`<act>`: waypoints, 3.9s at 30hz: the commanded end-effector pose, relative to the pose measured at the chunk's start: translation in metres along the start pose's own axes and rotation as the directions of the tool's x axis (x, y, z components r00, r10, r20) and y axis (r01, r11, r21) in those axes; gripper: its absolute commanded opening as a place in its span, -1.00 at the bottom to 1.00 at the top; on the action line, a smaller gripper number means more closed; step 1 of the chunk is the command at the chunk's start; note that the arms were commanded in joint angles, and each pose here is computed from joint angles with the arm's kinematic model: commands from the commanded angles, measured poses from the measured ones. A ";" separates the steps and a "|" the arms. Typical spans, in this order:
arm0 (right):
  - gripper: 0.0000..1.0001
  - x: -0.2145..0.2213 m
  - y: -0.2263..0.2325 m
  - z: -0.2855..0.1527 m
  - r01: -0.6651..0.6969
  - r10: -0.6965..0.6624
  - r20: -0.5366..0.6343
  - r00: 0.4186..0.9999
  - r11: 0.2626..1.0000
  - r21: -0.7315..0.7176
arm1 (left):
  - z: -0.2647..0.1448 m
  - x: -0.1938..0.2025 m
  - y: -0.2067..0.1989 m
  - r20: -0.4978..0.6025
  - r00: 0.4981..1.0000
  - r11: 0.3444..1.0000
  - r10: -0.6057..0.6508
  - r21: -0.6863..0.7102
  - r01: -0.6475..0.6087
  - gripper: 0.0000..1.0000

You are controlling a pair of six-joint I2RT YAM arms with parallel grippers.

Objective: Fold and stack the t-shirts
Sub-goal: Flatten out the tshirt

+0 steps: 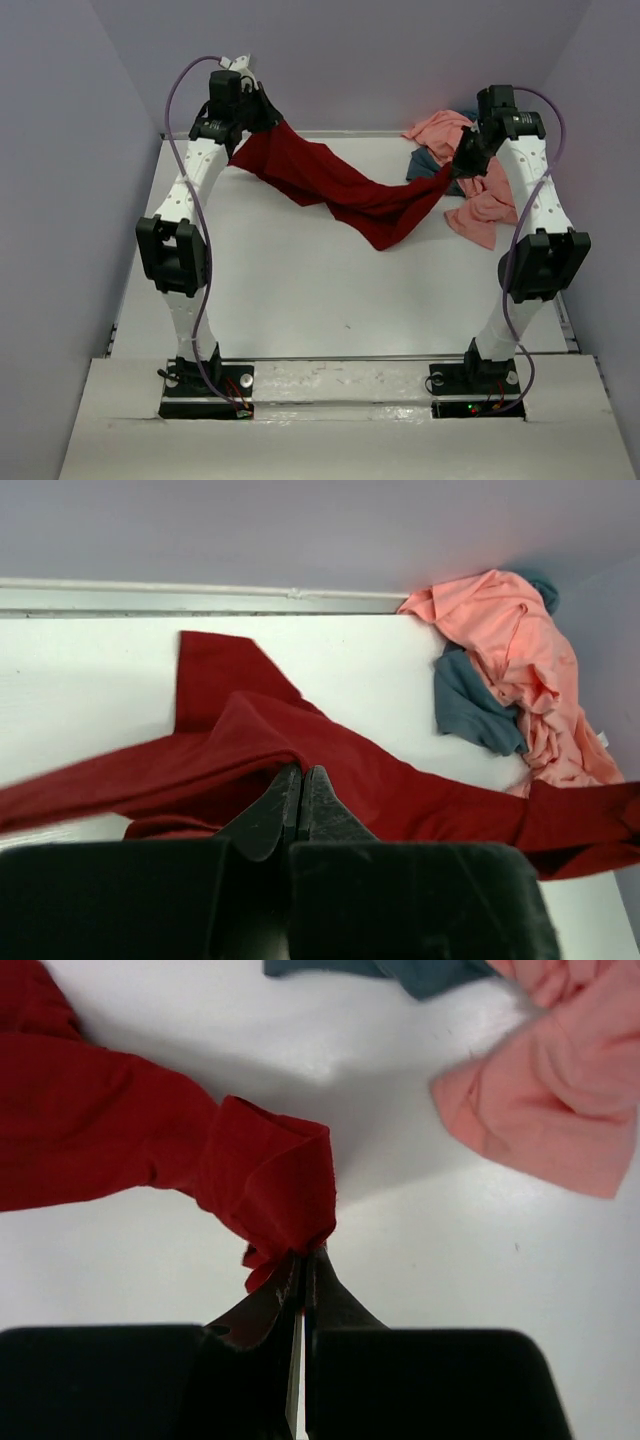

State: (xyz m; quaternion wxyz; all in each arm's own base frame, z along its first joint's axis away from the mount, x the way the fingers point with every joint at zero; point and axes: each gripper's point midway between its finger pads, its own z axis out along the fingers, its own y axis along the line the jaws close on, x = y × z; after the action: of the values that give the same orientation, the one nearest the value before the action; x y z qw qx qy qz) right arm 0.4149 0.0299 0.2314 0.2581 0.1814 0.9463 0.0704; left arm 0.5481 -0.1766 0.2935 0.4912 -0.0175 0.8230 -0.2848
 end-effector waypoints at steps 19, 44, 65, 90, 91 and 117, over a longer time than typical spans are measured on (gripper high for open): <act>-1.00 -0.043 0.078 -0.063 0.022 0.039 0.143 0.989 0.917 -0.398 | -0.205 -0.019 0.007 0.275 0.961 0.955 -0.016 -0.281 0.096 -1.00; -1.00 0.062 0.039 -0.273 0.226 0.087 0.531 0.843 0.838 -0.496 | -0.355 0.037 -0.029 0.406 0.905 0.964 -0.130 -0.160 0.210 -0.80; -1.00 0.032 0.034 0.010 0.035 0.009 0.129 0.992 0.941 -0.337 | -0.162 0.169 0.069 -0.009 0.982 0.947 -0.190 -0.265 0.181 -0.75; -1.00 0.003 0.041 0.053 0.059 -0.003 0.166 0.986 0.943 -0.329 | -0.038 0.136 0.108 -0.137 0.987 0.943 -0.079 -0.332 0.029 0.41; -1.00 0.003 0.042 0.052 0.059 -0.004 0.166 0.986 0.942 -0.330 | -0.038 0.135 0.108 -0.136 0.987 0.943 -0.081 -0.332 0.032 0.50; -1.00 0.007 0.044 0.055 0.062 -0.011 0.147 0.989 0.935 -0.348 | -0.131 0.212 0.078 -0.198 0.913 0.899 -0.358 -0.339 0.278 0.65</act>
State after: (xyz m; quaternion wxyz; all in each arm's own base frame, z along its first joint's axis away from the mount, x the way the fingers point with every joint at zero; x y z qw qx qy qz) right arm 0.4380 0.0753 0.1747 0.3242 0.1326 0.9126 0.2110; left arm 0.3514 -0.1109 0.1262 0.3167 -0.1773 0.9084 -0.2076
